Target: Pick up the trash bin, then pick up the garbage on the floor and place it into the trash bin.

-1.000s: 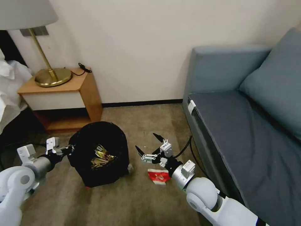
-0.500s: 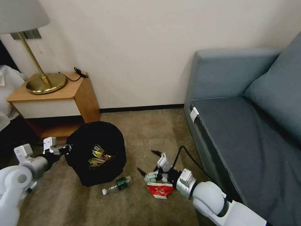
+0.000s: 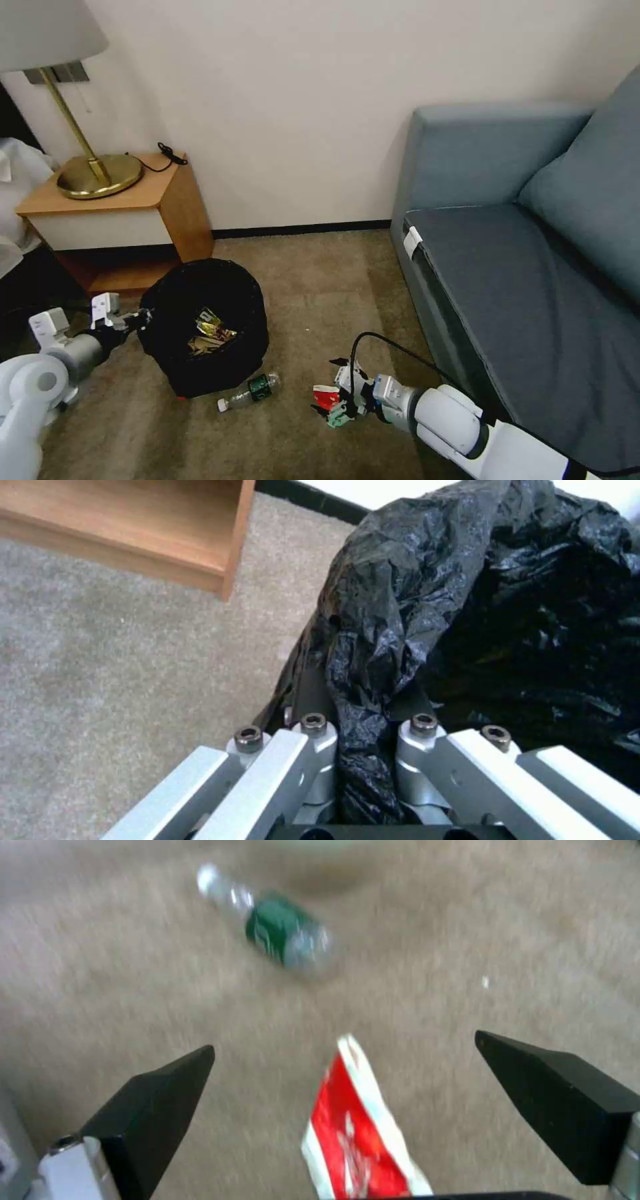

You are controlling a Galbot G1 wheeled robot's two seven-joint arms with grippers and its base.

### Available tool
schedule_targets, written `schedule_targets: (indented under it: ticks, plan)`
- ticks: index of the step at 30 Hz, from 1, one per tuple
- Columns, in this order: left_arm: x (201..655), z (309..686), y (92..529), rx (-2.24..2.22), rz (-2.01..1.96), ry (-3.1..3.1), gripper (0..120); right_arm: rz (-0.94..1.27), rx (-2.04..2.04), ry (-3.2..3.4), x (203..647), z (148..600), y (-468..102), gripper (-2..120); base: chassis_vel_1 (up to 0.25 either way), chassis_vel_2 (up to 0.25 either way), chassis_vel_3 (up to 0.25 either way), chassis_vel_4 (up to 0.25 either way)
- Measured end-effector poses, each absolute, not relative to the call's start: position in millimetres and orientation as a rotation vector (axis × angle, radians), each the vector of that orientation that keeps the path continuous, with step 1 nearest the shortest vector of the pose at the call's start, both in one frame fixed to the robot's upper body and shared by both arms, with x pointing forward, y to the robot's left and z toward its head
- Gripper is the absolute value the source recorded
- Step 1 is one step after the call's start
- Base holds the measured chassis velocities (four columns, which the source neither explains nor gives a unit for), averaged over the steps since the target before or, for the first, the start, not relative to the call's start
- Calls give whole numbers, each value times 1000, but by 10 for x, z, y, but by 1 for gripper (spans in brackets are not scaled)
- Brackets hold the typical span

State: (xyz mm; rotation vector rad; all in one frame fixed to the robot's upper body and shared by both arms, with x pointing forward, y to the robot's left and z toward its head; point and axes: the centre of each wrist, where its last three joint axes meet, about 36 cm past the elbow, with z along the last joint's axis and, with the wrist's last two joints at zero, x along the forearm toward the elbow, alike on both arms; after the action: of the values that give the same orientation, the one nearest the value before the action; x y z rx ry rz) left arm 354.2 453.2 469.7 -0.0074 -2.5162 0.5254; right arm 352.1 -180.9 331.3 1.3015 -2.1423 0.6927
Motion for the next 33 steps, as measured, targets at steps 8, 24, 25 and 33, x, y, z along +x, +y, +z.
schedule_targets:
  ticks: [8, 24, 25, 33]
  plan:
    - [3540, 4708, 4541, -5, 519, -2518, 7, 749, 1275, -2072, 3571, 3064, -1819, 100, 0, 0, 0, 0]
    - [3545, 4681, 4514, -6, 524, -2516, 7, 817, 1261, -1949, 3574, 3070, -1795, 100, 0, 0, 0, 0]
    - [3545, 4681, 4514, -6, 524, -2516, 7, 817, 1261, -1949, 3574, 3070, -1795, 100, 0, 0, 0, 0]
    - [3532, 4711, 4551, 5, 523, -2523, 7, 824, 1206, -1901, 3732, 3058, -1685, 100, 0, 0, 0, 0]
